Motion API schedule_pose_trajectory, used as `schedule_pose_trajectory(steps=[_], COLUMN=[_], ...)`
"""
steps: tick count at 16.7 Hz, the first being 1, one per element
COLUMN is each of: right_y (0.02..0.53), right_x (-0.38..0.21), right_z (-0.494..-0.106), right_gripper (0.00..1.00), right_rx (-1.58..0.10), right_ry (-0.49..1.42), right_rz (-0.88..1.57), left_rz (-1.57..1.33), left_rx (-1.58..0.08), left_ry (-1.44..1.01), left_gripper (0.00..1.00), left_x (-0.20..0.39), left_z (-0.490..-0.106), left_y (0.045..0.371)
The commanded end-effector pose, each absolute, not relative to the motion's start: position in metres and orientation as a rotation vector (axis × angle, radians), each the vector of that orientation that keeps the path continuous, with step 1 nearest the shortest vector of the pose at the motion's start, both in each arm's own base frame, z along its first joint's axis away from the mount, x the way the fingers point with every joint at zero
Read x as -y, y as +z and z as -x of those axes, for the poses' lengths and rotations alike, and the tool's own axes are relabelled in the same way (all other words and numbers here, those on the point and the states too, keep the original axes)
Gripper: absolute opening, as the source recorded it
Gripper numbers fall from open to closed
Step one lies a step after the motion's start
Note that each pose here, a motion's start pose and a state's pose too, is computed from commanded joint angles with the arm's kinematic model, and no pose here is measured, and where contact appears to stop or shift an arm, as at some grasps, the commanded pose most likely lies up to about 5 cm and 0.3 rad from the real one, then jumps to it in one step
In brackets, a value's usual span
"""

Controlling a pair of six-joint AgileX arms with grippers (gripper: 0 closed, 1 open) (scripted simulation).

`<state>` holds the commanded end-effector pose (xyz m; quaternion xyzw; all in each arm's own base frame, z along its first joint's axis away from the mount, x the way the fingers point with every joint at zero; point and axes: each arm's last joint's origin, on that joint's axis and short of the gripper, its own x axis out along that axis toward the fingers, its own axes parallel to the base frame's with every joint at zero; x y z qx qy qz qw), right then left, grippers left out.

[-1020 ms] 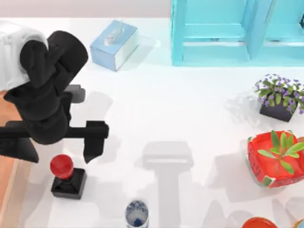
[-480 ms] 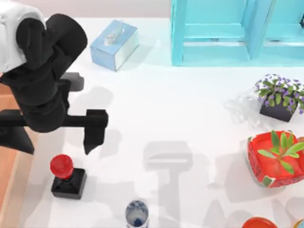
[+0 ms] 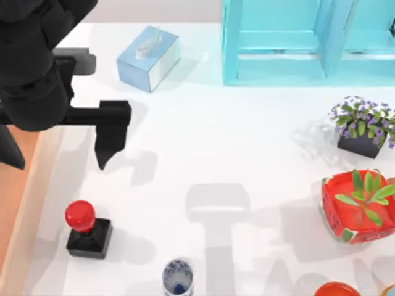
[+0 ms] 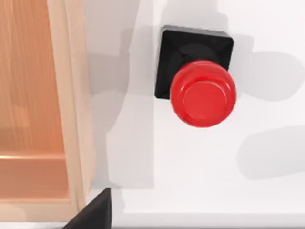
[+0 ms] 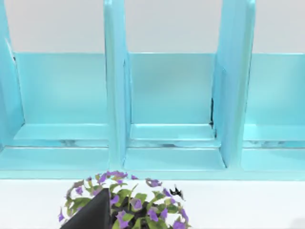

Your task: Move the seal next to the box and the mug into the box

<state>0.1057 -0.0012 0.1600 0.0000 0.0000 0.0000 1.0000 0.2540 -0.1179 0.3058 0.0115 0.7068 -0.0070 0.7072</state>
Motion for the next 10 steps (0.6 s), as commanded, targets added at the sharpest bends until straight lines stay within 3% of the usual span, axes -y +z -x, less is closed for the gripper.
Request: schedule_pose_trajectory(steps=[6,10], right_y=[0.160,0.160], right_x=[0.001,0.001], right_z=[-0.106,-0.106], right_gripper=[1.00,1.00], right_rx=[0.000,0.000], right_ry=[0.000,0.000], right_rz=[0.000,0.000], left_rz=[-0.026,-0.034], left_rx=[-1.577,-1.592], left_ry=[-0.011,-0.002], left_gripper=[1.00,1.00], left_x=[0.122,0.164], left_z=[-0.254,-0.244], left_y=[0.302,0.277])
